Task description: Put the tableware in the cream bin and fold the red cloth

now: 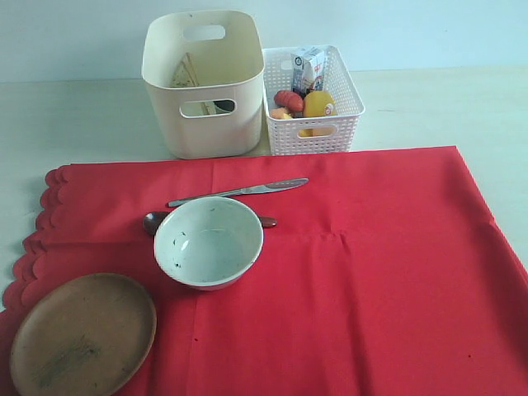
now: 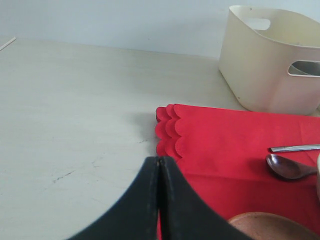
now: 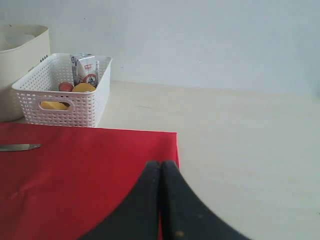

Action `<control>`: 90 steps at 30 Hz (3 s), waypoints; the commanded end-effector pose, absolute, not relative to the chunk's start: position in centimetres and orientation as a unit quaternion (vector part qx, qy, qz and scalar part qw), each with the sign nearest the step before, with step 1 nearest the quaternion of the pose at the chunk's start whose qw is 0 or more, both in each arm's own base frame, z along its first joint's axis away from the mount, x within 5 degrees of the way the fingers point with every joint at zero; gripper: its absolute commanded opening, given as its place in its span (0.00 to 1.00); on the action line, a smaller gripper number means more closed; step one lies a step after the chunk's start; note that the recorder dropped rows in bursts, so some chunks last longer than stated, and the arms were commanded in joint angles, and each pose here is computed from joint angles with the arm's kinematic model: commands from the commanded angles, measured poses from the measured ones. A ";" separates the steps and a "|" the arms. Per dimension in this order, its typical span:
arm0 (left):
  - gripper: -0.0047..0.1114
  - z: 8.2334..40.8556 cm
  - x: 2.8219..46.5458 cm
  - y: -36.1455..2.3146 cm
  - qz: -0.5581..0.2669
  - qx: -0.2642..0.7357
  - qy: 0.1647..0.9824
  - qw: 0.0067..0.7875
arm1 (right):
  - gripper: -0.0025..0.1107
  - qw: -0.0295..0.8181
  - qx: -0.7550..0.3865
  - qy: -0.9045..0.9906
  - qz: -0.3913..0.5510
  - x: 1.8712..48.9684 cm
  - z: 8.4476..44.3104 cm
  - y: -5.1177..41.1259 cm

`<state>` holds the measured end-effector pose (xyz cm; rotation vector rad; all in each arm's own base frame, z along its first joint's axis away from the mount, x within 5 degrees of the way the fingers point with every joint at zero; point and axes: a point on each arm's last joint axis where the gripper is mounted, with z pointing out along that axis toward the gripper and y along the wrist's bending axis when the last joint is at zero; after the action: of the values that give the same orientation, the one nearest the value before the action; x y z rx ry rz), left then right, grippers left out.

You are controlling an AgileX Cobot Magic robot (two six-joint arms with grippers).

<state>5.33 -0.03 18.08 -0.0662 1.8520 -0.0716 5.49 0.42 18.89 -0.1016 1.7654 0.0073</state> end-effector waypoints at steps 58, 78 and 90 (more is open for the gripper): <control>0.04 33.9 17.2 -2.5 -0.061 0.022 0.830 0.554 | 0.02 0.635 -0.041 0.771 0.002 5.5 18.8 0.4; 0.04 31.5 19.1 -3.2 -0.107 -0.021 0.865 0.489 | 0.02 0.635 -0.041 0.771 0.002 5.5 18.8 0.4; 0.22 23.9 22.7 -6.3 -0.206 -0.015 0.946 0.251 | 0.02 0.635 -0.041 0.771 0.002 5.5 18.8 0.4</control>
<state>22.19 -5.37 25.24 -0.0504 2.5046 -0.4630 5.48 0.42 18.86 -0.1019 1.7683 0.0075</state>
